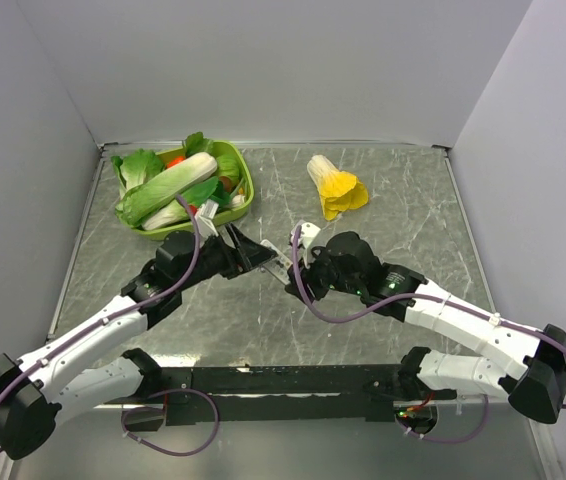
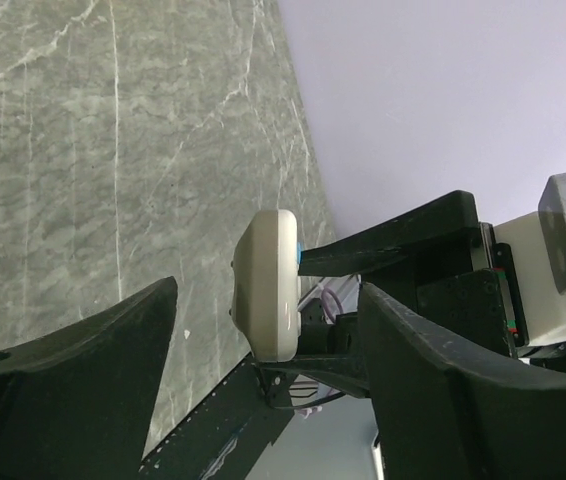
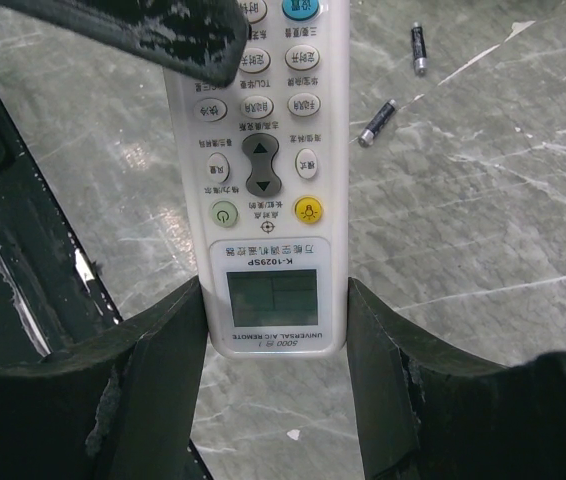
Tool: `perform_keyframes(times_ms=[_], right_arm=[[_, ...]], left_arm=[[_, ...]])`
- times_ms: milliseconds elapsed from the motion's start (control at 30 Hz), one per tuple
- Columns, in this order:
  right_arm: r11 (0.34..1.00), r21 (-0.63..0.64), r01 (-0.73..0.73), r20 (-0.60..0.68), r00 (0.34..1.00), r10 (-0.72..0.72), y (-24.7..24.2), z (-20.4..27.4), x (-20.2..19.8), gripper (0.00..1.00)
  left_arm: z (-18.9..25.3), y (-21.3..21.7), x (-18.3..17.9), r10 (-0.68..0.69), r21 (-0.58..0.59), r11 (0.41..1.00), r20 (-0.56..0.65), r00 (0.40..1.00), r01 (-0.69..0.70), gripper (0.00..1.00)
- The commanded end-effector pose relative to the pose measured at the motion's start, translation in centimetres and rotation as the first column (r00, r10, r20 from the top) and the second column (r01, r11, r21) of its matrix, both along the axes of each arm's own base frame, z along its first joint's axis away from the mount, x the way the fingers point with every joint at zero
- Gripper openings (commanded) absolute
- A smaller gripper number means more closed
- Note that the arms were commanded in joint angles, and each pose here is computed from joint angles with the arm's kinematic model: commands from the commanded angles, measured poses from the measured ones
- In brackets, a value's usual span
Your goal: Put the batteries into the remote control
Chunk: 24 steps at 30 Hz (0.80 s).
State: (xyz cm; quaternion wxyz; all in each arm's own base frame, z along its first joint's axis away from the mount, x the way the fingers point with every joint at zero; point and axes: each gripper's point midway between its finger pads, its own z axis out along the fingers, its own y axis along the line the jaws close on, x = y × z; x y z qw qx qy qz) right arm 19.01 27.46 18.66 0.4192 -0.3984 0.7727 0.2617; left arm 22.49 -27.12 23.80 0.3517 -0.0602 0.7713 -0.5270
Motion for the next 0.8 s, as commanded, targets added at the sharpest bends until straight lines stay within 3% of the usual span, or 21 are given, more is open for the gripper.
perform_keyframes(times_ms=[0, 233, 700, 767], right_arm=[[0.997, 0.073, 0.013, 0.053, 0.998, -0.017, 0.7, 1.8, 0.5, 0.16], [0.995, 0.084, 0.053, 0.080, 0.995, -0.060, 0.3, 1.8, 1.1, 0.16], [0.986, 0.134, 0.099, 0.093, 0.989, -0.112, 0.6, 1.8, 1.4, 0.16], [0.985, 0.145, 0.093, 0.098, 0.989, -0.107, 0.8, 2.0, 1.2, 0.16]], left_arm=[[1.7, -0.9, 0.1, 0.000, -0.056, 0.998, 0.034, 0.999, 0.002, 0.75], [0.4, -1.0, 0.2, 0.041, -0.018, 0.999, -0.002, 0.999, -0.041, 0.75], [0.2, -2.4, 0.8, 0.069, -0.014, 0.998, -0.009, 0.998, -0.069, 0.59], [0.1, -2.8, 0.7, 0.058, -0.006, 0.998, -0.003, 0.998, -0.058, 0.51]])
